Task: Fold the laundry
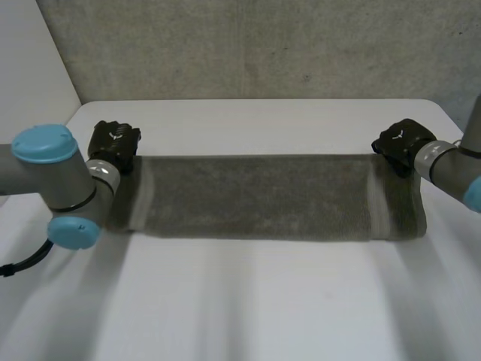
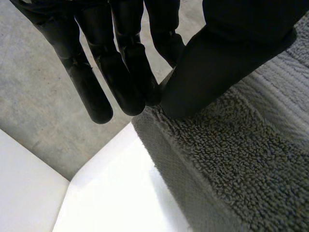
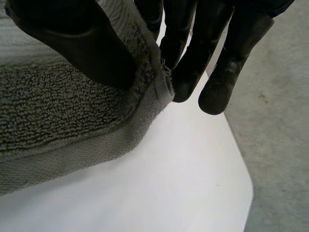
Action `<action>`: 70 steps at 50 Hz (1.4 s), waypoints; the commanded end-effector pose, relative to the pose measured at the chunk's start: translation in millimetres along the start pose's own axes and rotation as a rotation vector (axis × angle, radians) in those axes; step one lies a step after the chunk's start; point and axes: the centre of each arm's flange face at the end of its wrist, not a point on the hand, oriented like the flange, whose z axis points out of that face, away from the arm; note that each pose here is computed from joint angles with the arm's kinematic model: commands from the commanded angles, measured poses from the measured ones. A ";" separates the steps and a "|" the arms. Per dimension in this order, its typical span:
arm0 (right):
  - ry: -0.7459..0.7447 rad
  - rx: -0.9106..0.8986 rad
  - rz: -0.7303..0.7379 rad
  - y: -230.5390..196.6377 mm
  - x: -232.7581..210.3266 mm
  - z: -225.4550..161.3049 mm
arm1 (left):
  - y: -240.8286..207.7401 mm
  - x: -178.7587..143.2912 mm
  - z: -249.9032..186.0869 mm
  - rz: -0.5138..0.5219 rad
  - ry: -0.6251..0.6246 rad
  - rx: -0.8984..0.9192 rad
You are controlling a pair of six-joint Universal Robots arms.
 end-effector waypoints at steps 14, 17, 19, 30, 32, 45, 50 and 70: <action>0.146 0.076 0.056 1.6 4.0 41.1 | 21.5 11.9 26.7 -0.006 0.003 0.007; 0.157 0.091 0.101 -4.7 10.5 35.7 | 11.6 5.9 23.5 -0.008 -0.007 0.017; 0.176 0.117 0.189 -18.9 24.8 19.6 | 6.0 3.0 20.0 -0.008 -0.011 0.022; 0.174 0.140 0.308 -46.5 35.1 -68.7 | -39.7 -19.3 -37.1 -0.144 -0.025 0.049; 0.165 0.122 0.318 -45.5 30.5 -78.8 | -44.8 -22.2 -48.2 -0.194 -0.025 0.051; 0.046 -0.032 0.444 -7.0 -18.5 -110.9 | -57.9 -24.0 -109.9 -0.554 0.047 0.051; 0.031 -0.066 0.467 14.2 -28.4 -104.2 | -52.1 -20.0 -114.0 -0.575 0.073 0.041; 0.054 -0.120 0.474 70.2 -38.0 -57.4 | -45.7 -17.1 -118.6 -0.577 0.074 0.035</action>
